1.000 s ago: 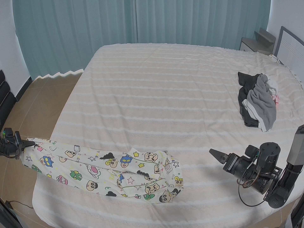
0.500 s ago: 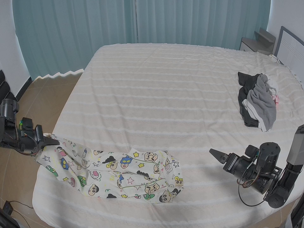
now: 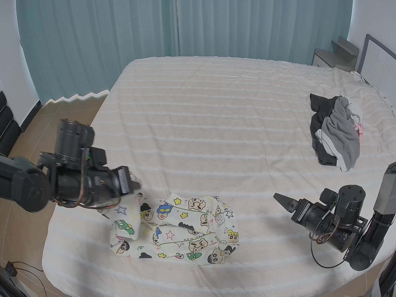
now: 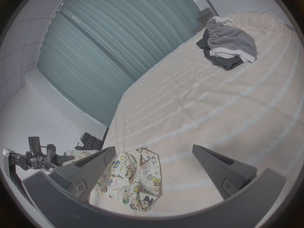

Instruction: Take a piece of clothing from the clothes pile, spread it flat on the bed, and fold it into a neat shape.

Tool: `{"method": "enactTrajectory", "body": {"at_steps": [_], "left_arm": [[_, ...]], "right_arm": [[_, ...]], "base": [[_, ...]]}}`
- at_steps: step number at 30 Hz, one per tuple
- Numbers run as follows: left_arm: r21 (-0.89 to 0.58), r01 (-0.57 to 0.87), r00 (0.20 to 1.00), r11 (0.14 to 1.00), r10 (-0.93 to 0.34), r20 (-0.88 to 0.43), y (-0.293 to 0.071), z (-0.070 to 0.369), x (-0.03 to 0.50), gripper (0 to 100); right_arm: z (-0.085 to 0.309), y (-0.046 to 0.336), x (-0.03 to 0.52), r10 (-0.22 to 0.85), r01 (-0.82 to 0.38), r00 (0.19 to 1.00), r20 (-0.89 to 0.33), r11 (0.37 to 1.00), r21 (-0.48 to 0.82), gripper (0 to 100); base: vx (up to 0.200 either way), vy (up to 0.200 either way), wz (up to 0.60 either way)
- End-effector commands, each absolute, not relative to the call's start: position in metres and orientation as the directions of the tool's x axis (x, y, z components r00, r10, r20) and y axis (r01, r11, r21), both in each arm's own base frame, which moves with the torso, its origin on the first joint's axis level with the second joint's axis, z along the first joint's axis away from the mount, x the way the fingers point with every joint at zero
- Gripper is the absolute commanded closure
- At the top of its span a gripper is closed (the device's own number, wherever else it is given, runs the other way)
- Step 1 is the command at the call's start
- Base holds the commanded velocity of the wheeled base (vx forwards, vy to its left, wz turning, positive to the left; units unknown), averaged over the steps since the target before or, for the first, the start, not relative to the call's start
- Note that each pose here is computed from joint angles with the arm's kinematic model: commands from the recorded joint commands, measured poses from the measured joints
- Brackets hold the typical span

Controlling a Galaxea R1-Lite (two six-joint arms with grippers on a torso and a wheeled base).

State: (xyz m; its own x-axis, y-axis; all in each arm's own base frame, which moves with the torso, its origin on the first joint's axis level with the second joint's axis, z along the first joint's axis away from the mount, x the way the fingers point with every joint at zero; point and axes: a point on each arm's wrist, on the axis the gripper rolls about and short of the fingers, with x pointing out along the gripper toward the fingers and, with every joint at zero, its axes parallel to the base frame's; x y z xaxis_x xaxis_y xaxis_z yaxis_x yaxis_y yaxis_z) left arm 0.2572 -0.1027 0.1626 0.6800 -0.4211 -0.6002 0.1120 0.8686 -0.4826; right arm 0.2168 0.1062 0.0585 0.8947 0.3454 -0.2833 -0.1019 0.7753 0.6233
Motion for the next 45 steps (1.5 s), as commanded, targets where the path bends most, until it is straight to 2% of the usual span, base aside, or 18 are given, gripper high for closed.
{"method": "enactTrajectory", "body": {"at_steps": [1,11,22,23,30,37,43,44,45], "left_arm": [[-0.432,0.145,0.613,0.890,-0.423,-0.667,-0.158,0.119,0.269,100],[-0.513,0.165,0.618,0.842,-0.494,-0.612,-0.213,0.097,0.275,100],[-0.580,0.132,0.600,0.803,-0.531,-0.598,-0.229,0.089,0.275,100],[-0.582,0.133,0.599,0.802,-0.533,-0.598,-0.229,0.089,0.274,0],[-0.595,0.140,0.620,0.792,-0.539,-0.571,-0.235,0.092,0.276,0],[-0.598,0.133,0.682,0.790,-0.511,-0.523,-0.231,0.103,0.278,0],[-0.613,0.125,0.713,0.780,-0.500,-0.491,-0.215,0.120,0.277,0],[-0.624,0.098,0.740,0.775,-0.476,-0.475,-0.193,0.131,0.274,0],[-0.624,0.098,0.740,0.775,-0.476,-0.475,-0.193,0.131,0.274,0]], "right_arm": [[0.059,0.105,0.219,0.337,-0.099,0.901,-0.274,0.774,0.626,0],[0.057,0.105,0.219,0.337,-0.096,0.899,-0.280,0.775,0.624,0],[0.056,0.105,0.220,0.336,-0.094,0.898,-0.283,0.776,0.623,0],[0.056,0.105,0.220,0.337,-0.093,0.897,-0.286,0.777,0.623,0],[0.053,0.106,0.220,0.336,-0.089,0.894,-0.298,0.784,0.615,0],[0.052,0.106,0.220,0.337,-0.090,0.893,-0.299,0.784,0.614,0],[0.052,0.106,0.220,0.338,-0.091,0.892,-0.299,0.784,0.614,0],[0.052,0.107,0.219,0.340,-0.092,0.890,-0.302,0.784,0.614,0],[0.052,0.107,0.219,0.340,-0.092,0.890,-0.302,0.784,0.614,0]], "base": [[0.000,0.000,0.00],[0.000,0.000,0.00],[0.000,0.000,0.00],[0.000,0.000,0.00],[0.000,0.000,0.00],[0.000,0.000,0.00],[0.000,0.000,0.00],[0.000,0.000,0.00],[0.000,0.000,0.00]]}}
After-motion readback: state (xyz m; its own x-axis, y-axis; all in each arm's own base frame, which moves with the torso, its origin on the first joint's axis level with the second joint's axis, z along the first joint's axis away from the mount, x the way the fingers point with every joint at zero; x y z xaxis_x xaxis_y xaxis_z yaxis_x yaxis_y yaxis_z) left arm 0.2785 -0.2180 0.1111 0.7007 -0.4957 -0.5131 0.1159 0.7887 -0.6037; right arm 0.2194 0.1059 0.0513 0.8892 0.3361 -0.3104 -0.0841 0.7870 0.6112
